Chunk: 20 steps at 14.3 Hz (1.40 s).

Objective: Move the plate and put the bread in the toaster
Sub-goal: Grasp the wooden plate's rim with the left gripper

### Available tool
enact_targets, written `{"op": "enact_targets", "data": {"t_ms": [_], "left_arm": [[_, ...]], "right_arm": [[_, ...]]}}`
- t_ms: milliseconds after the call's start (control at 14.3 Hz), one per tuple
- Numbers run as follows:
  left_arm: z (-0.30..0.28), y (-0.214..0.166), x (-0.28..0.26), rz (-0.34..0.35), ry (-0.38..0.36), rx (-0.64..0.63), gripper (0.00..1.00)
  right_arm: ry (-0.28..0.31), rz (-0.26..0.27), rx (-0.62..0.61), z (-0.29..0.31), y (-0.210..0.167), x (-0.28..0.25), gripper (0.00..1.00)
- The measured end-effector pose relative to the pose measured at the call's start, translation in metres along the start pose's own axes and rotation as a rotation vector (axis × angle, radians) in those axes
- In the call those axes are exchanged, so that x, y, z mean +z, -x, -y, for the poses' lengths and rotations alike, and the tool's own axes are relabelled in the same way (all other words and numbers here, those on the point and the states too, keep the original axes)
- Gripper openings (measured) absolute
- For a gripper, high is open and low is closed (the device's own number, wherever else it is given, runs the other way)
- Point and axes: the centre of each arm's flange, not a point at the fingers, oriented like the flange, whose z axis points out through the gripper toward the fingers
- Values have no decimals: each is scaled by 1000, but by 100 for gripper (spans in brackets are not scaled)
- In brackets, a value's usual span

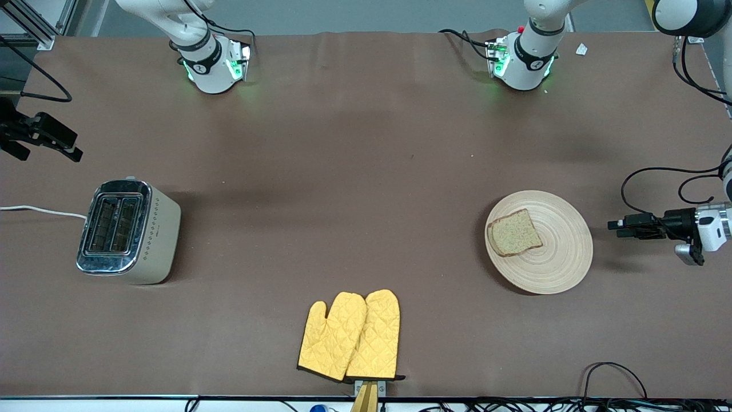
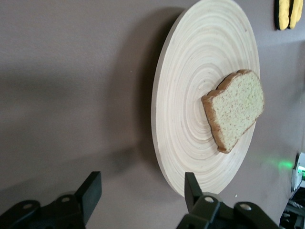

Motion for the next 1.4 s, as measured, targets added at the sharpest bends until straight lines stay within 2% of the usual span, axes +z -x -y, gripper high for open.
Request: {"op": "enact_targets", "data": {"t_ms": [420, 981, 1051, 1121, 1261, 1331, 1401], "left_arm": [[10, -1, 34, -7, 83, 23, 68], [10, -8, 56, -66, 171, 13, 53], [12, -8, 60, -66, 178, 17, 45], [14, -7, 65, -65, 183, 29, 45], [17, -6, 69, -64, 189, 44, 33], [17, -6, 70, -64, 190, 45, 33], [17, -6, 70, -64, 191, 45, 27]], "right_arm": [[-1, -13, -3, 2, -1, -1, 100], [-2, -18, -8, 5, -2, -1, 100], [-2, -18, -8, 5, -2, -1, 100], [-2, -19, -8, 5, -2, -2, 100], [-2, -19, -9, 5, -2, -2, 100], [-2, -19, -9, 5, -2, -2, 100], [-2, -19, -9, 5, -2, -2, 100]]}}
